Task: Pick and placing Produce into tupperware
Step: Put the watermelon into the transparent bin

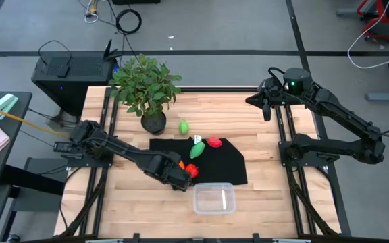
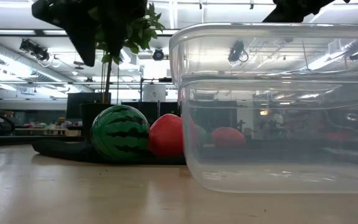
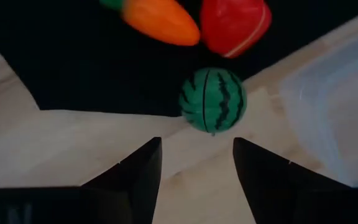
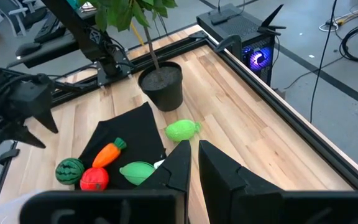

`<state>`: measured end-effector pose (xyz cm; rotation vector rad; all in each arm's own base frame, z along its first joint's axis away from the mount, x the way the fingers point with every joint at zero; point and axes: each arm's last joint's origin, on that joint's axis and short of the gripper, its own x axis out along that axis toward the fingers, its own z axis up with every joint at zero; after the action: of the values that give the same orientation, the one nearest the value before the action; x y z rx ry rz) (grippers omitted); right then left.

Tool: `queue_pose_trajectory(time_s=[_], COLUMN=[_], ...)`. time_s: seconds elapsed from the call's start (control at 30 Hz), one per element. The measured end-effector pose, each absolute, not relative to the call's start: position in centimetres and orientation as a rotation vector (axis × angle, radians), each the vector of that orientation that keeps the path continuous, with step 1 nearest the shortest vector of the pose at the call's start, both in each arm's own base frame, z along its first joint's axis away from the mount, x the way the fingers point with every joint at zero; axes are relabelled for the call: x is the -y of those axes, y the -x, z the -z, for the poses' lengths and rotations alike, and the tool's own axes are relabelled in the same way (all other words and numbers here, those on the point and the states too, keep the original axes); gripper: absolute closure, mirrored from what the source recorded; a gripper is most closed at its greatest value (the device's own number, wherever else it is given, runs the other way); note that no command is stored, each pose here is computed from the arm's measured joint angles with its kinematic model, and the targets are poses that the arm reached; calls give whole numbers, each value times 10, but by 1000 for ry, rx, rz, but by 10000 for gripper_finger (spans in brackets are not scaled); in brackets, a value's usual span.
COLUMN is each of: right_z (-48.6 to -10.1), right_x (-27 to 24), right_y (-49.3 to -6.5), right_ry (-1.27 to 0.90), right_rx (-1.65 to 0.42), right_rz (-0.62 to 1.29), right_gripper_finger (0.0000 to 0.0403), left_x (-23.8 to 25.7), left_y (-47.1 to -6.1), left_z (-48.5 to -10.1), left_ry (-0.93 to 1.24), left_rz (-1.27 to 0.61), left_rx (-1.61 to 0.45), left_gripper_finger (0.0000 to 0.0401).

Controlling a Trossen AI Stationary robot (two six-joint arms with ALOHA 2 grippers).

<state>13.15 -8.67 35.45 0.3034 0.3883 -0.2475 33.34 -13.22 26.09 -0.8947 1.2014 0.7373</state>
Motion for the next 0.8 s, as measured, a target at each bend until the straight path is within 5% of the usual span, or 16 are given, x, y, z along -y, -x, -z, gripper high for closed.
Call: queue_pose_trajectory(time_s=[0.53, 0.8], right_z=[-353, -353], right_x=[86, 86], right_y=[-131, -131], right_ry=[-313, -315], right_rx=[-404, -407], right_rz=[248, 248], right_gripper_finger=[365, 365], left_x=[132, 132], left_y=[-349, -355], left_z=[-265, -249], left_ry=[862, 889], left_rz=[-581, -664], left_rx=[-1094, -1111], left_gripper_finger=[207, 162])
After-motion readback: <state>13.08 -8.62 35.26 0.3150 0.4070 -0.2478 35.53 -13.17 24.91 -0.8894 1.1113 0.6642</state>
